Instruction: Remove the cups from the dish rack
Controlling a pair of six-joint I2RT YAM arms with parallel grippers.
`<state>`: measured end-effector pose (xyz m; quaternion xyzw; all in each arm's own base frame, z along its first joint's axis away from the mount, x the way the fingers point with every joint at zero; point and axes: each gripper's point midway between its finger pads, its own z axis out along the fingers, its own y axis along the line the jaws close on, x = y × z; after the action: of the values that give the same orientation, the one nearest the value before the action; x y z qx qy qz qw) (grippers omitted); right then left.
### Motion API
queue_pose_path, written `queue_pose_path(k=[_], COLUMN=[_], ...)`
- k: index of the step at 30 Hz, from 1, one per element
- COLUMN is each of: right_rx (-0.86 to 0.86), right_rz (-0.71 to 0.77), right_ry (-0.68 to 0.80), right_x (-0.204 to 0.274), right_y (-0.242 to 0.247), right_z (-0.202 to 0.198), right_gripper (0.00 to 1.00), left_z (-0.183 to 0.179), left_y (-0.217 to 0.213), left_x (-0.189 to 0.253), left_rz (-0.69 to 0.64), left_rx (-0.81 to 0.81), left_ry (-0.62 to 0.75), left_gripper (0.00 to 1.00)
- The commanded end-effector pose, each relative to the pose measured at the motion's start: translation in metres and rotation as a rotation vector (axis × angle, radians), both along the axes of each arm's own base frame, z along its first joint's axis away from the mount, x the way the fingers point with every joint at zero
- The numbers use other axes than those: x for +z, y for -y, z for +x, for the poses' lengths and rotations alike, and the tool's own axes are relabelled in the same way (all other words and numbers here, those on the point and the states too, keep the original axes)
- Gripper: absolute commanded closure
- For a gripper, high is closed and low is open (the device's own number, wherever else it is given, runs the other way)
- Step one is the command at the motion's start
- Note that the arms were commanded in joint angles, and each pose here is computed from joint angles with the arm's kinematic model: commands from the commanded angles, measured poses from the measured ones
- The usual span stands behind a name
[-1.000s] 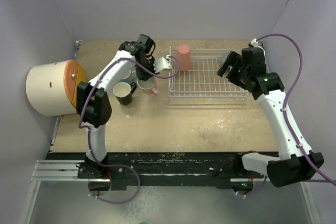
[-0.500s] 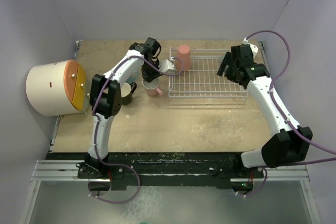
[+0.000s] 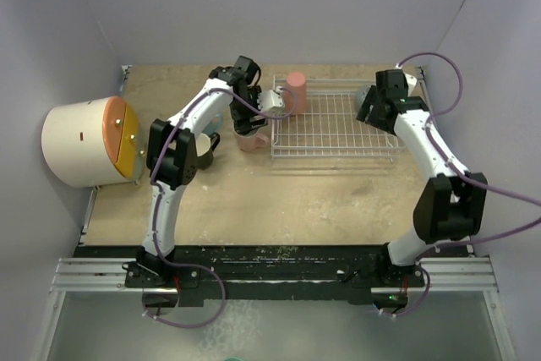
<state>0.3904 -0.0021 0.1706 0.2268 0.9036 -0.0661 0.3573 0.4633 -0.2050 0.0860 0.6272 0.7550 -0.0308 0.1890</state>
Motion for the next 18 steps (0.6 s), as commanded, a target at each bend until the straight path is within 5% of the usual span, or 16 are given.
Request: queue_pose_path(k=[1,18], right_rx=[0.016,0.05], right_rz=[-0.024,-0.166], right_ry=[0.019,-0.088], right_x=[-0.001,-0.046], right_y=[0.0,0.02], right_z=[0.036,0.106], right_gripper=[0.15,0.27], left_z=[0.007,-0.05], left_y=[0.003,-0.028], left_x=[0.065,0.221], left_rz=[-0.062,-0.29], left_rx=[-0.007,0.127], left_ry=[0.149,0.487], left_gripper=[0.01,0.01])
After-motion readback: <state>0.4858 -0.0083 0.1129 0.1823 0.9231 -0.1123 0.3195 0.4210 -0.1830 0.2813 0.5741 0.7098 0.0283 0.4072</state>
